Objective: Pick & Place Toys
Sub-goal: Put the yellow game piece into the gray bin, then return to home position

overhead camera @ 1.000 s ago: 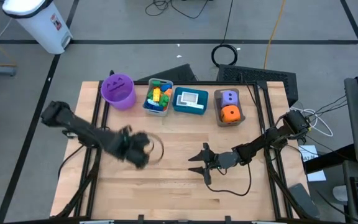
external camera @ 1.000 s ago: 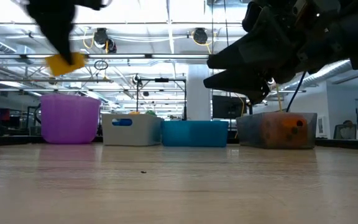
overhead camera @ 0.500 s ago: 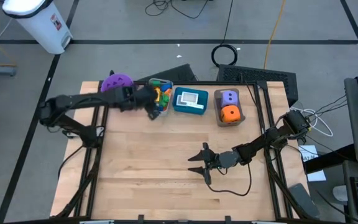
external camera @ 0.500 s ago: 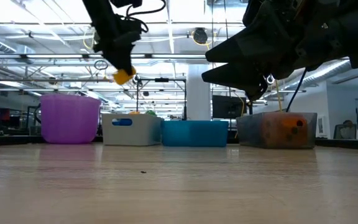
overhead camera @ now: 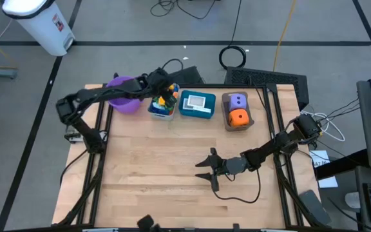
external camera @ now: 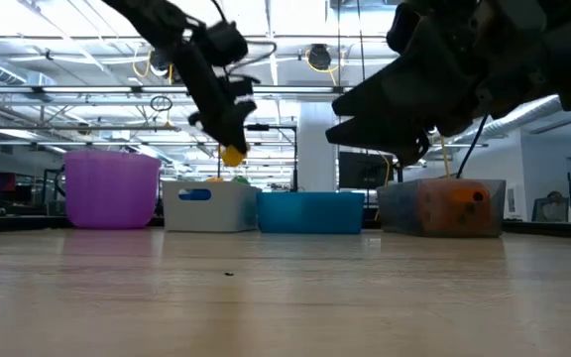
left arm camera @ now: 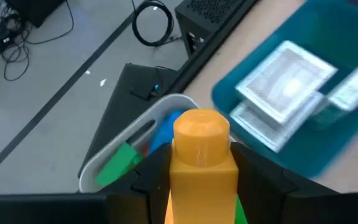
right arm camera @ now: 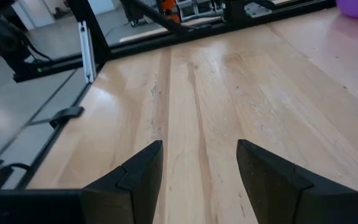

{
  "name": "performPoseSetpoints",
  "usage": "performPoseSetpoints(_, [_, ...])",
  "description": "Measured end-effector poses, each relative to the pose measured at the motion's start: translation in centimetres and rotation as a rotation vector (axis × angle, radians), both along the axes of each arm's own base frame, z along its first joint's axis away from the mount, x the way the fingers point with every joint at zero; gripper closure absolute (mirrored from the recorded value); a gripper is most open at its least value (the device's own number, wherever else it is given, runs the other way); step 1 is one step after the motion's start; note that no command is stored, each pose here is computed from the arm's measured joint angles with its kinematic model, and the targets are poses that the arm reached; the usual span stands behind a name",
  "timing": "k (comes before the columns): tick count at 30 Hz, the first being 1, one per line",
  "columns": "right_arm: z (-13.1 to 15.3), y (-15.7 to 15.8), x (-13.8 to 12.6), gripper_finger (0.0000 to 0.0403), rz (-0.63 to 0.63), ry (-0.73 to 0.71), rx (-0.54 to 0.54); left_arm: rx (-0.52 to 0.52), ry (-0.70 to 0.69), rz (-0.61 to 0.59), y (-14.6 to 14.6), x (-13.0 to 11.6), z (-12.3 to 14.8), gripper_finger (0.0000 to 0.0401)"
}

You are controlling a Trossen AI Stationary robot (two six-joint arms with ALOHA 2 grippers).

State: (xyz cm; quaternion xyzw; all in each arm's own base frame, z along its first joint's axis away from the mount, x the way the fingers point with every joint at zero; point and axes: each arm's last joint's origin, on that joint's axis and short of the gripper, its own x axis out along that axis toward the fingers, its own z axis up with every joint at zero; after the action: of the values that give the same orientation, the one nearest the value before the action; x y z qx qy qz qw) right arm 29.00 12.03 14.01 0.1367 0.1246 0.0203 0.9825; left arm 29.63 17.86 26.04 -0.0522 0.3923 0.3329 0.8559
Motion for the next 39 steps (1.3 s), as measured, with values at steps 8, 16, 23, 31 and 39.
performPoseSetpoints(8, [-0.3, -0.8, 0.2, 0.0206, -0.022, 0.025, -0.033, -0.018, 0.005, -0.010, 4.1, 0.1, -3.0, 0.0253])
performPoseSetpoints(16, [-0.3, -1.8, 0.6, 0.0206, -0.050, 0.033, -0.047, -0.076, -0.047, -0.043, 5.6, -0.9, -3.2, 0.0165])
performPoseSetpoints(23, [-0.4, -2.5, 0.7, 0.0206, -0.049, 0.045, -0.135, -0.030, -0.154, -0.085, 4.9, -1.1, 1.1, 0.0118])
performPoseSetpoints(31, [2.9, -3.3, -0.1, 0.0206, -0.018, 0.001, -0.322, -0.003, -0.459, -0.411, 0.3, -4.5, 8.5, 0.0117])
performPoseSetpoints(39, [9.3, -6.0, -3.6, 0.0206, -0.049, -0.042, -0.446, 0.105, -0.642, -0.565, -4.9, -11.1, 10.8, 0.0135])
